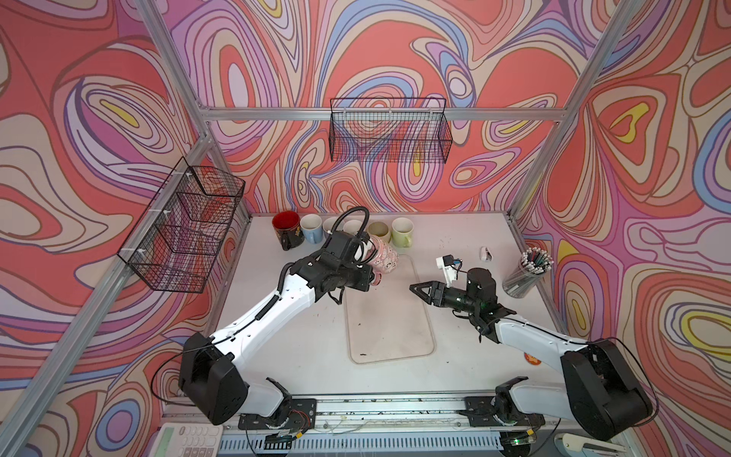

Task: Turn the mug right side up

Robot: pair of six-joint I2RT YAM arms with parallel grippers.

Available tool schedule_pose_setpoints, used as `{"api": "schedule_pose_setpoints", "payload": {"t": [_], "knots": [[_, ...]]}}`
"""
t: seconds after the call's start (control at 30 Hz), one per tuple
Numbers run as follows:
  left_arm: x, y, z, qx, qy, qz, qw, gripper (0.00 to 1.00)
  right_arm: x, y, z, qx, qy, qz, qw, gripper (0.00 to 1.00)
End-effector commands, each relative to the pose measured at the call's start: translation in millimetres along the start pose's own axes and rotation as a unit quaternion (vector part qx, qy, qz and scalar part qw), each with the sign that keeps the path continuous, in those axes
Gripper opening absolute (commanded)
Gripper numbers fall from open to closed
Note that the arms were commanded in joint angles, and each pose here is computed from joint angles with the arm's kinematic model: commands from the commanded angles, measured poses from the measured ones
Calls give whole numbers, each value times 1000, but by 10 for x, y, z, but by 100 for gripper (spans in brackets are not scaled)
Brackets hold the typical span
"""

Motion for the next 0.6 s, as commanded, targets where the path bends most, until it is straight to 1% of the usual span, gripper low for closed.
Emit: {"api": "schedule_pose_setpoints", "payload": {"t": [0.0,0.13,0.27,0.37,0.47,0.57], "knots": [[-360,-183,349,0,-123,-92,988,0,-39,270,87,-34,-18,101,994,64],[-516,-188,402,-22,-158,-146,976,0,-55,374,132,-41,-34,151,987,66],[-677,-199,490,-39,-204,-201,957,0,-55,484,212,-44,-53,210,975,68],[-747,-210,526,-48,-222,-230,946,0,11,471,288,-33,-61,214,974,70],[-781,-206,543,-56,-236,-245,939,0,16,531,334,-34,-70,242,967,72],[-792,-188,553,-67,-251,-265,928,0,88,559,397,-25,-67,252,965,73]]}}
Point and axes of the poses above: each gripper's point midway between its finger pads, its own x axis out along the fingers, its own y axis along the line the jaws close on, z = x × y, the point moved 8 cm from there along -x, back along the fingers, and after that the axes turned 9 degrees about x, right-handed, at the moved point
